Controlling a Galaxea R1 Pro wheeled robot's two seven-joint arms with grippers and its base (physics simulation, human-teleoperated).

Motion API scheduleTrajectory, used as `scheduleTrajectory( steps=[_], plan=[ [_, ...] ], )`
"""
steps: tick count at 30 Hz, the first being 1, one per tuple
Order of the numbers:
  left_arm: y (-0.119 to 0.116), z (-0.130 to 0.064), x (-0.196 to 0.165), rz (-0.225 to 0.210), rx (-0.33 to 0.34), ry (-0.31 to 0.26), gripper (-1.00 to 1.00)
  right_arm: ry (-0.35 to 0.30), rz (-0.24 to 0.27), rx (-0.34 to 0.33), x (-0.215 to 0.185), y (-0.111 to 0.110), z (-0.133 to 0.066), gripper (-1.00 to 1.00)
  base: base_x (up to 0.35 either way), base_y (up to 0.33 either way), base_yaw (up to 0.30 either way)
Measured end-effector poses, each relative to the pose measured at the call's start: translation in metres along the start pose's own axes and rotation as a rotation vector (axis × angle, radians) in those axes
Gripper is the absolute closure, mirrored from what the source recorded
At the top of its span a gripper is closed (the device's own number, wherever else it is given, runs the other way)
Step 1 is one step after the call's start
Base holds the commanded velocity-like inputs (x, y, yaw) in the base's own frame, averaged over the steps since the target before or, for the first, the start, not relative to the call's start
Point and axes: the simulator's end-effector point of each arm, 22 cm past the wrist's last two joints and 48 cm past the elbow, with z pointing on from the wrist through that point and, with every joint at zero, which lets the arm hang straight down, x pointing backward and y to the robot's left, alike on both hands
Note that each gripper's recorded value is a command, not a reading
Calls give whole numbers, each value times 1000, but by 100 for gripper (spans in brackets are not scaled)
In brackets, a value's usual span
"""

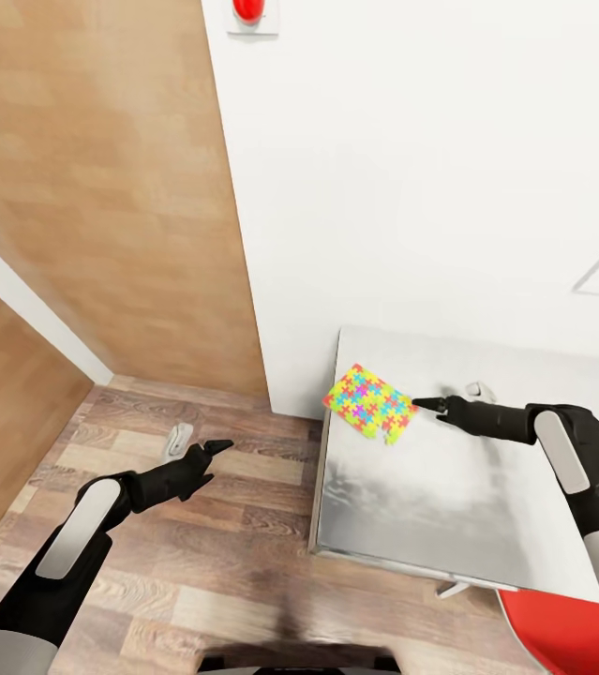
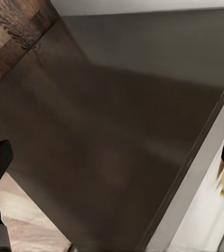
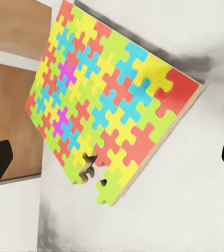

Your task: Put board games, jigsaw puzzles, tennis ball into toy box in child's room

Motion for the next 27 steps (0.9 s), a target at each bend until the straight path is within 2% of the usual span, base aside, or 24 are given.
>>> scheduleTrajectory(
  steps=[12, 27],
  plan=[
    [0, 0, 0, 0, 0, -1, -100, 7, 2, 1, 4, 0, 2, -100, -93, 0, 0],
    [0, 0, 0, 0, -1, -2, -100, 37, 48, -7, 18, -2, 17, -100, -14, 0, 0]
  ],
)
